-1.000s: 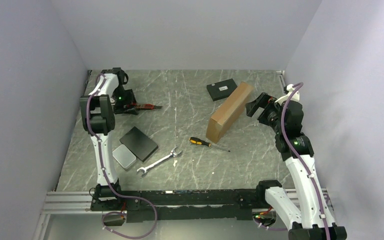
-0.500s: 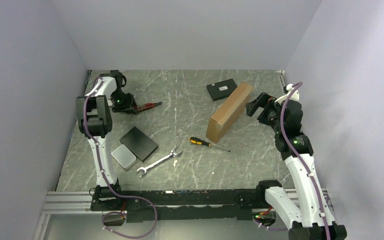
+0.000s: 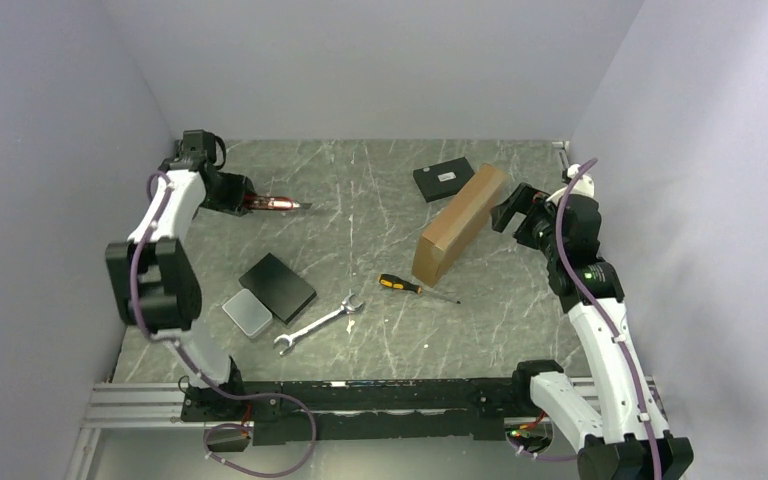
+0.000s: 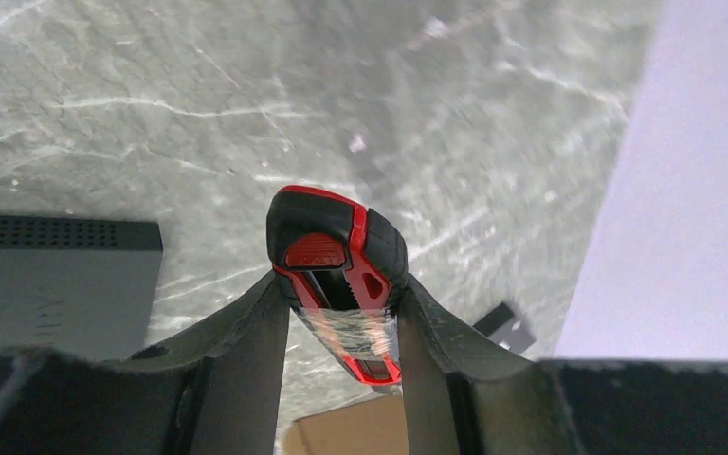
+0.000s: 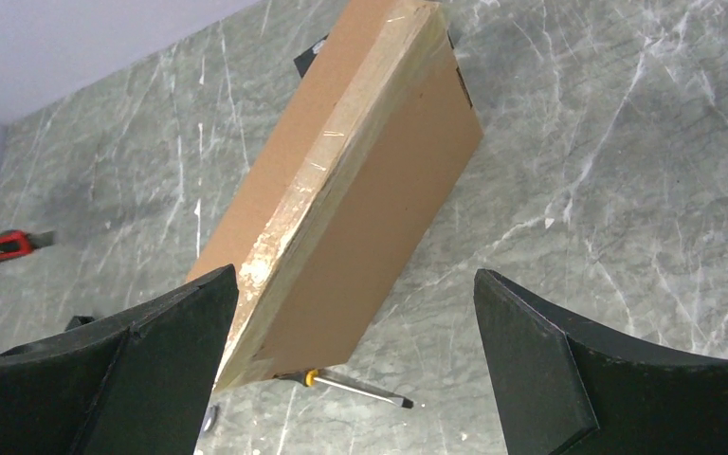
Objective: Unpack the express box
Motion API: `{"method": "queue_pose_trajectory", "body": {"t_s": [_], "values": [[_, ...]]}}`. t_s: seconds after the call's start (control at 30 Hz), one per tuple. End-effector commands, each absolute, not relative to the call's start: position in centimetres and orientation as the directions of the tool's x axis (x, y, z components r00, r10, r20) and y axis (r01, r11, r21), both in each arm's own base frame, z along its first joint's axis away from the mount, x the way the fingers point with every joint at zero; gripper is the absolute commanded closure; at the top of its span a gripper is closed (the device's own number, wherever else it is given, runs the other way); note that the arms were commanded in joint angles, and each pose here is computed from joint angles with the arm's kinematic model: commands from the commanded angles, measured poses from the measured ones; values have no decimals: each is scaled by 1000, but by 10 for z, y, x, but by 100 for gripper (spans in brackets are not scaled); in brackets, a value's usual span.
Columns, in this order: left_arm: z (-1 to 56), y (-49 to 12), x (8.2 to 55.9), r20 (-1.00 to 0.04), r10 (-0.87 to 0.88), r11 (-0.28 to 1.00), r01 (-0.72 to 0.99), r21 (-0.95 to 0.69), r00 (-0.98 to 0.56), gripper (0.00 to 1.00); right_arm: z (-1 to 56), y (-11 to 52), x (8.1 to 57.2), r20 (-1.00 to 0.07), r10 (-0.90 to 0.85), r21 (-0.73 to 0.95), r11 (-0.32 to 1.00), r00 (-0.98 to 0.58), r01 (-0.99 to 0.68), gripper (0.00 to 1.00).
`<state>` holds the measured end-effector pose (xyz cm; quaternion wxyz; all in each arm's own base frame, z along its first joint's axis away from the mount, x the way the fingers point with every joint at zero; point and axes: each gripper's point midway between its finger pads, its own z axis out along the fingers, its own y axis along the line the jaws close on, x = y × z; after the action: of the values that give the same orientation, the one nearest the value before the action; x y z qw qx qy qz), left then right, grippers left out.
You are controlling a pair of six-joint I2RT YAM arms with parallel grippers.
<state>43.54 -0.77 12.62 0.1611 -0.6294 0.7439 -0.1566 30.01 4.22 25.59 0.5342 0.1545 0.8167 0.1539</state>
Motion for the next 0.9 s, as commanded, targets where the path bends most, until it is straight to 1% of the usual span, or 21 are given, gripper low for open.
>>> {"method": "queue_pose_trajectory", "body": {"t_s": [0.0, 0.1, 0.17, 0.27, 0.3, 0.37, 0.43, 0.5, 0.6, 0.73, 0.77, 0.87], "values": [[194, -18, 410, -342, -859, 512, -652, -559, -381, 100, 281, 47, 307, -870, 341, 365, 931, -355, 0, 0], [209, -40, 377, -490, -705, 706, -437, -557, -513, 100, 289, 45, 309, -892, 269, 299, 954, -362, -28, 0], [223, -59, 357, -565, -579, 788, -227, -572, -587, 100, 295, 53, 308, -890, 269, 314, 947, -368, -67, 0], [250, -93, 327, -673, -403, 824, 74, -562, -620, 100, 307, 93, 300, -890, 263, 382, 877, -373, -293, 0], [257, -102, 318, -707, -344, 827, 158, -540, -618, 100, 314, 106, 297, -896, 261, 394, 840, -358, -374, 0], [271, -118, 303, -784, -221, 834, 305, -460, -580, 100, 317, 133, 288, -895, 235, 413, 760, -379, -503, 0], [283, -135, 291, -844, -114, 832, 414, -370, -524, 100, 319, 157, 282, -893, 192, 415, 702, -407, -579, 0], [290, -158, 277, -892, -2, 803, 530, -271, -452, 100, 320, 181, 276, -884, 155, 426, 656, -441, -623, 0], [289, -189, 258, -922, 127, 744, 650, -155, -366, 100, 323, 207, 273, -853, 176, 484, 623, -492, -615, 0], [283, -218, 242, -930, 213, 676, 733, -80, -298, 100, 333, 240, 273, -793, 273, 587, 580, -544, -564, 0], [282, -224, 238, -932, 224, 659, 749, -70, -285, 100, 333, 248, 275, -778, 289, 606, 579, -558, -546, 0], [279, -235, 230, -937, 290, 617, 787, 26, -197, 100, 327, 270, 279, -719, 325, 661, 593, -615, -460, 0]]}}
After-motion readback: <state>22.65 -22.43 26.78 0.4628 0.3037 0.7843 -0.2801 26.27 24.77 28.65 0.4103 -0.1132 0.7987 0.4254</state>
